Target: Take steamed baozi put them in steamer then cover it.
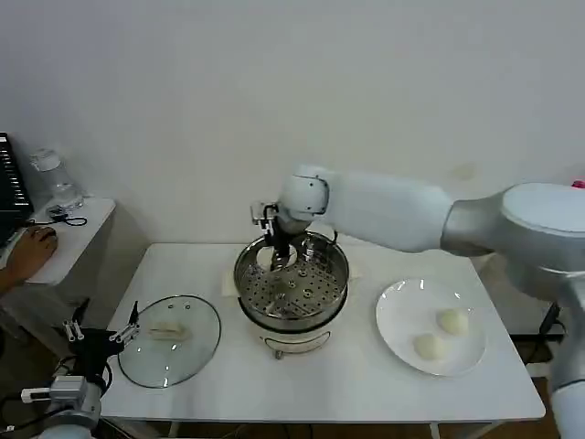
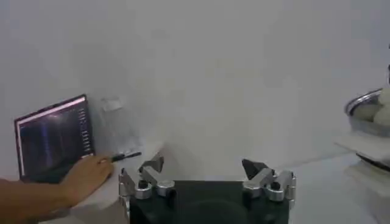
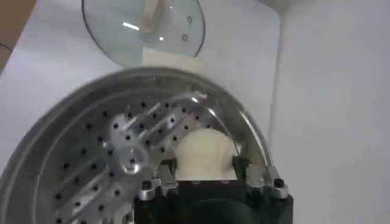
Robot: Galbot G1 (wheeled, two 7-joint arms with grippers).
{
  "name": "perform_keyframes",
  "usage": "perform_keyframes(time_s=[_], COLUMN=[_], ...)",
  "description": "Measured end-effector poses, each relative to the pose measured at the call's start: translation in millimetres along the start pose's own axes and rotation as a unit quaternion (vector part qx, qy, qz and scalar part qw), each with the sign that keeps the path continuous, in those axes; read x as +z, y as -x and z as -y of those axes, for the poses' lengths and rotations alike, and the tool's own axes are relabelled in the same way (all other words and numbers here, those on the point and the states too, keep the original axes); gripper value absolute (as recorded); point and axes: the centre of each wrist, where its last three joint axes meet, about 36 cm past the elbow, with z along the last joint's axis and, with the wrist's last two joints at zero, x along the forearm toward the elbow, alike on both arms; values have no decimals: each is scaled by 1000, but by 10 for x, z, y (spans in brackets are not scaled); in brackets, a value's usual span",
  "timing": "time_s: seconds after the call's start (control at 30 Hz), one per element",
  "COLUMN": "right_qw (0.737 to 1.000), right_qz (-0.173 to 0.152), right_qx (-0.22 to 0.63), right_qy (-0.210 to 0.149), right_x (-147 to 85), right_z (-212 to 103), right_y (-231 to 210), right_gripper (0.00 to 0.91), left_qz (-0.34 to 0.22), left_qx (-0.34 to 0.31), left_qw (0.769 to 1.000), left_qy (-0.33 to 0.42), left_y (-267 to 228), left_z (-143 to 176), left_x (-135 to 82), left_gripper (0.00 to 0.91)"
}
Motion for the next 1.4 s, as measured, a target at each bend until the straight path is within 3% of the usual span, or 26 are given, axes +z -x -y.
perform_keyframes(time_s=[0.53,0.57,0.6,0.97,1.17,1.4], right_qw=[1000,999,999,1000,1000,999], right_qz=[-10,-11,-12,-3,-6,-21], right_qx=[-29,-29,-29,-6,17,27], right_qy=[7,7,7,8,9,19], right_x=[-119,-120,-120,-1,374,1206], right_z=[-106,-108,-111,-73,-78,-316], right_y=[313,315,315,0,-474,-1003], right_gripper=[635,877,907,907,907,907], left_qz=[-1,-2,-2,-1,1,3], left_qx=[-1,-1,-1,6,11,23], left_qw=[1000,1000,1000,1000,1000,1000], left_qy=[-2,-2,-3,-5,-3,2], left_y=[-1,0,-1,-3,22,31], left_z=[13,13,15,66,80,116], left_x=[8,13,18,9,-3,-24], left_gripper=[907,907,907,907,907,907])
